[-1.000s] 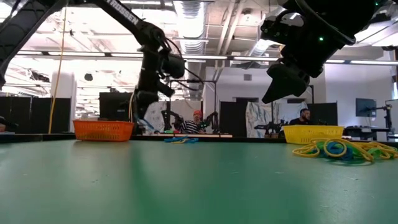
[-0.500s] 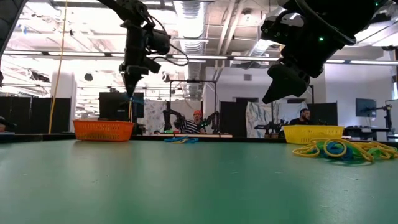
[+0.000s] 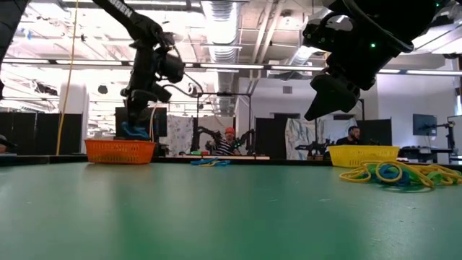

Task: Sort rubber bands into baskets
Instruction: Put the blue rubber band into the red bin

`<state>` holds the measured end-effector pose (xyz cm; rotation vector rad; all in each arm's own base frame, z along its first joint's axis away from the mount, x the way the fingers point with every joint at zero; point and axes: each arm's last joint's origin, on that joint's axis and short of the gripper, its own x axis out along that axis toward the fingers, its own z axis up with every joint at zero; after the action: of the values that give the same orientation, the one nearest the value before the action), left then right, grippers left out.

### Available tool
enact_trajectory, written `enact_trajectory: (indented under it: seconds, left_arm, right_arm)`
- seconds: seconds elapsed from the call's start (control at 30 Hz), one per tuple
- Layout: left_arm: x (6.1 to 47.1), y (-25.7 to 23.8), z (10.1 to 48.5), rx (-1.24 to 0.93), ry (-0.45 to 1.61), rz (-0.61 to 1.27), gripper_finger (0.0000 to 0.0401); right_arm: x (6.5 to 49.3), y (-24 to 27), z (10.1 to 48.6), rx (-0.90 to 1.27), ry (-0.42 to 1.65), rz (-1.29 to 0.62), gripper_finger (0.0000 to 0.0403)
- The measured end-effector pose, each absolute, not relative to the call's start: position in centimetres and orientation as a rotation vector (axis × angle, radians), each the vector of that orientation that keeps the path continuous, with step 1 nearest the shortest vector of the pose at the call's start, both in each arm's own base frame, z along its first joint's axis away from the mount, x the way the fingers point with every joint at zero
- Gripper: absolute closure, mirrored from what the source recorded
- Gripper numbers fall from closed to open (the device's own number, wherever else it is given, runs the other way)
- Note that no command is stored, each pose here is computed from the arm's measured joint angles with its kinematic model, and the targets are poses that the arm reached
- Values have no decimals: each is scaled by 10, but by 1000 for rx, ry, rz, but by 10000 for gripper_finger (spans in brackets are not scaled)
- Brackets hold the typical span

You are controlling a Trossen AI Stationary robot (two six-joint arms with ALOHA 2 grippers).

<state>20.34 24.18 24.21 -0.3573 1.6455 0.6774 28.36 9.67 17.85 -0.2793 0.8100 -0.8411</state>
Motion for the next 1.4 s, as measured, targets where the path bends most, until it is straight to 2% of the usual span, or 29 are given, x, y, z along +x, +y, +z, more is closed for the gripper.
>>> enact_trajectory:
  seconds: [0.47, 0.77, 0.93, 1.03, 1.17, 1.4]
  left_arm:
    - [167, 233, 206, -461, 1603, 660, 401]
    - [164, 234, 196, -452, 1594, 666, 369]
    - [164, 234, 196, -439, 1595, 657, 394]
    - [165, 235, 196, -438, 1580, 669, 394]
    - [167, 237, 196, -440, 1540, 675, 371]
    - [172, 243, 197, -442, 1447, 696, 305]
  right_arm:
    - [284, 97, 178, -276, 810, -840, 168]
    - [284, 97, 179, -272, 806, -840, 168]
    - [284, 97, 179, -272, 806, -840, 168]
    - [284, 97, 179, -272, 806, -840, 168]
    - [284, 97, 179, -272, 806, -840, 168]
    - [284, 97, 179, -271, 806, -840, 168]
